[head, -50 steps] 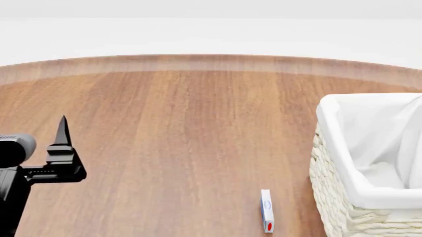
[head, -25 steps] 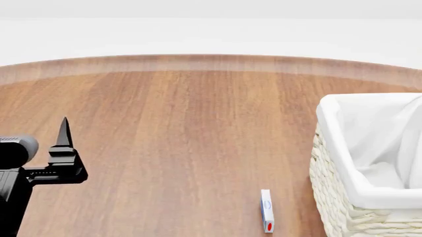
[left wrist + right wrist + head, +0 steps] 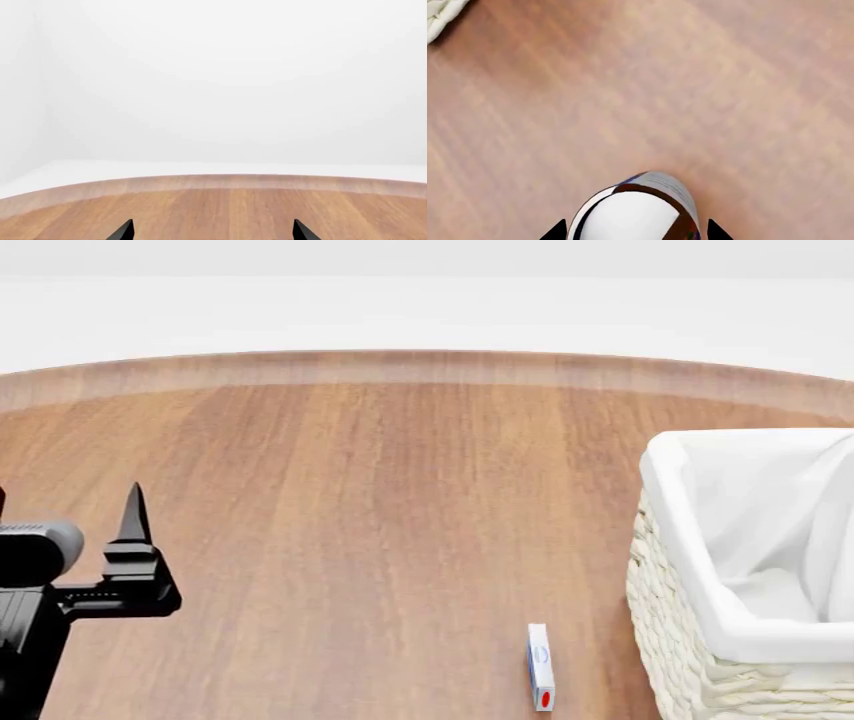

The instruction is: Pick up the alphabet soup and the cream cheese box, and put them in the basket.

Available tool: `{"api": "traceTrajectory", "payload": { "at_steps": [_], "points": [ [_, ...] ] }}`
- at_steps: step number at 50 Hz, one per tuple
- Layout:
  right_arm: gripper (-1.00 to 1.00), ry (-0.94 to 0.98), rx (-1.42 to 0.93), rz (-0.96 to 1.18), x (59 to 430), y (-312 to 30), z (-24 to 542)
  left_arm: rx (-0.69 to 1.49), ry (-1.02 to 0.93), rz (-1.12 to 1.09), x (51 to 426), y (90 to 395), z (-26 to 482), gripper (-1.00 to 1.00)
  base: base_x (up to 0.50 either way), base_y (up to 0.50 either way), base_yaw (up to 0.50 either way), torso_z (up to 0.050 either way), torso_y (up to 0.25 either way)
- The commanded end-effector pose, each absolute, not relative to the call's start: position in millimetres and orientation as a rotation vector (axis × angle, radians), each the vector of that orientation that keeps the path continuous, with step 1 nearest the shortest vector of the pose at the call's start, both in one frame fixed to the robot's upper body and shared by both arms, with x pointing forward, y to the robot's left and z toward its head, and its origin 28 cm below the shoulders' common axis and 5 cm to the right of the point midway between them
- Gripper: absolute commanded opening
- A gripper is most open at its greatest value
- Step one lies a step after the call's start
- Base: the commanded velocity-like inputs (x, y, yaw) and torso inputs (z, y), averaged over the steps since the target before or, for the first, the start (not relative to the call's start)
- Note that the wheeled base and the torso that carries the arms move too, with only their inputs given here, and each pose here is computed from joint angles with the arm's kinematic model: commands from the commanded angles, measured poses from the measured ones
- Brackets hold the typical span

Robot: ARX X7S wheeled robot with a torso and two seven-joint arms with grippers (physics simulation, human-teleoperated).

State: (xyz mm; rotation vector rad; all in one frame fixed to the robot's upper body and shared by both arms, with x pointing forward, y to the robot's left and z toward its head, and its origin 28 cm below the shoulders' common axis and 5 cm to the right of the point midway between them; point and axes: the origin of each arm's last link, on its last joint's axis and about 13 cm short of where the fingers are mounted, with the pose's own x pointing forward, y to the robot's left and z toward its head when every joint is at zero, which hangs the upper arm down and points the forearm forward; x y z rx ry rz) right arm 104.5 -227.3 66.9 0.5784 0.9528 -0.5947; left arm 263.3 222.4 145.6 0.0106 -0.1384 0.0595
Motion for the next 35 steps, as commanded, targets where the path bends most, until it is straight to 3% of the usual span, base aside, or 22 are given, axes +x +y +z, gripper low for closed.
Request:
{"api": "traceTrajectory", "payload": {
  "at_steps": [1,14,35],
  "points": [
    [-1.00,0.962,0.573,-0.579,107.9,-225.8,59.3,0.013,-0.135,0.057,263.1,221.8,143.5,1.00,0.00,0.00,0.00,0.000,0.000],
    [-1.00,0.941,0.567,-0.561,110.3,-224.5,64.7,0.016,-0.137,0.057,262.1,221.6,143.3,1.00,0.00,0.00,0.00,0.000,0.000],
    [-1.00,0.661,0.360,-0.487,141.1,-206.9,189.9,0.015,-0.143,0.059,262.1,222.3,145.7,1.00,0.00,0.00,0.00,0.000,0.000]
  ]
}}
